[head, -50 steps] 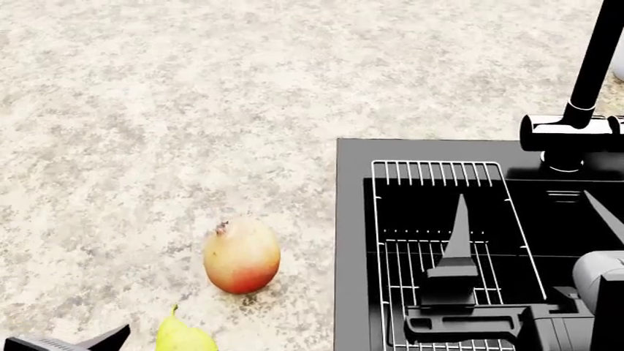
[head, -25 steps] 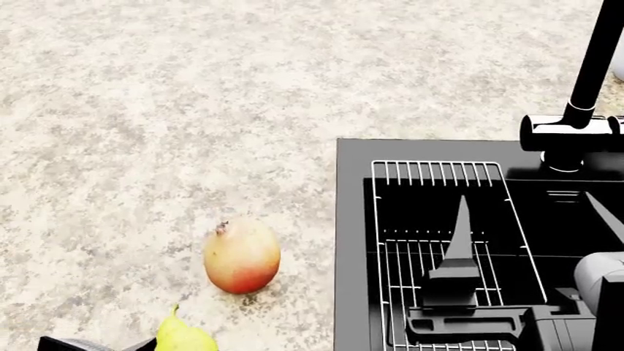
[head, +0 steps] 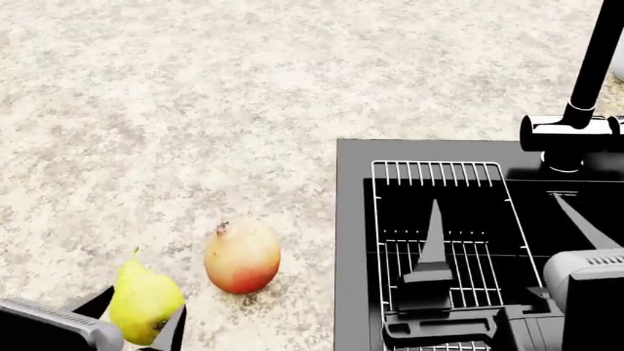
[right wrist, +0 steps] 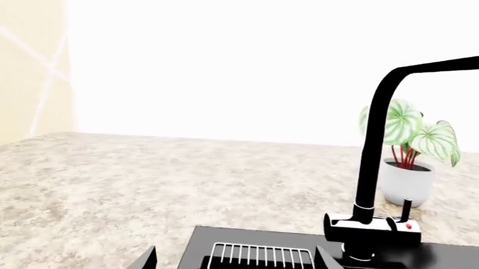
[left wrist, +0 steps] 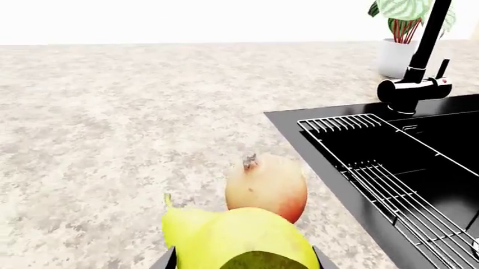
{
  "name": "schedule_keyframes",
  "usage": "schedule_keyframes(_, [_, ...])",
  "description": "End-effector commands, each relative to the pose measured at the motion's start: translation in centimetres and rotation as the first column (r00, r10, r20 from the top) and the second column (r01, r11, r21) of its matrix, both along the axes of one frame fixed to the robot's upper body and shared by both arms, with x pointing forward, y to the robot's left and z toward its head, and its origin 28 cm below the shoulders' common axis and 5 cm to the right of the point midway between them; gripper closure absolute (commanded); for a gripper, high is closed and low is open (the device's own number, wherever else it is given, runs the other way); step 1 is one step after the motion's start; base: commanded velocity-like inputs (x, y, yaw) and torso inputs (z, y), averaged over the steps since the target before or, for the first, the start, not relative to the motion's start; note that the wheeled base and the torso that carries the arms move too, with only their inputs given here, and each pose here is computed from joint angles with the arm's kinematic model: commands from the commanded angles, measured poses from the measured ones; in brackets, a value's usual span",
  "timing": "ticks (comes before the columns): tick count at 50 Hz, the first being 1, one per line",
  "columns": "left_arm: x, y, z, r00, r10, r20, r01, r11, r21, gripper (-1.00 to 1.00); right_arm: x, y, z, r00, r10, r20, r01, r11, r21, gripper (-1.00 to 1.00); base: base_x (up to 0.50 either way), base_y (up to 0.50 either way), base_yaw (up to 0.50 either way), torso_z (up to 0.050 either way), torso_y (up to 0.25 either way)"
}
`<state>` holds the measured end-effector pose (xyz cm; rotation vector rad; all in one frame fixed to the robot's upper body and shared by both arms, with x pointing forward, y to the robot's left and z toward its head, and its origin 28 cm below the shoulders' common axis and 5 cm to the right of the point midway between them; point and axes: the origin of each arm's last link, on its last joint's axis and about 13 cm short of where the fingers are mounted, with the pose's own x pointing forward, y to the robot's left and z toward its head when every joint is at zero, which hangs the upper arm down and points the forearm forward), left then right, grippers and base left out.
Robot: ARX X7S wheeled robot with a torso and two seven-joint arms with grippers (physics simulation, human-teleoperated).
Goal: There is a mixed pile of frozen fruits and vegetables on the counter. Locate all the frozen vegetables and place the items in a bowl on the counter. Take all the frozen fruits and defrost them in a running sink.
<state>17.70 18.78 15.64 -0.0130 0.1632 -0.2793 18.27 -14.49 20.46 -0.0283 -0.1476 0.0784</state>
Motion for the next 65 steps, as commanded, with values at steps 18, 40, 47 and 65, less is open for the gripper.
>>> schedule_keyframes(18, [0.7, 5.6, 5.1, 0.965, 0.195, 0.177, -0.191, 0.981, -0.039, 1.00, 4.7, 4.9, -0.6, 0.933, 0.329, -0.147, -0.339, 0.940, -0.050, -1.00, 0.00, 0.00, 0.00, 0.000, 0.000])
schedule_keyframes(40, [0.5, 6.1, 5.1, 0.963, 0.205, 0.174, -0.197, 0.979, -0.060, 1.00, 6.5, 9.4, -4.9, 0.850, 0.458, -0.260, -0.488, 0.870, -0.064, -1.00, 0.00, 0.00, 0.00, 0.000, 0.000])
schedule_keyframes(47, [0.6, 6.0, 4.9, 0.964, 0.203, 0.174, -0.195, 0.979, -0.060, 1.00, 6.6, 9.5, -5.8, 0.846, 0.446, -0.293, -0.483, 0.873, -0.064, -1.00, 0.00, 0.00, 0.00, 0.000, 0.000])
schedule_keyframes(65, [0.2, 6.3, 5.3, 0.962, 0.205, 0.181, -0.197, 0.978, -0.062, 1.00, 10.1, 10.1, -7.0, 0.833, 0.438, -0.337, -0.480, 0.876, -0.048, -1.00, 0.00, 0.00, 0.00, 0.000, 0.000])
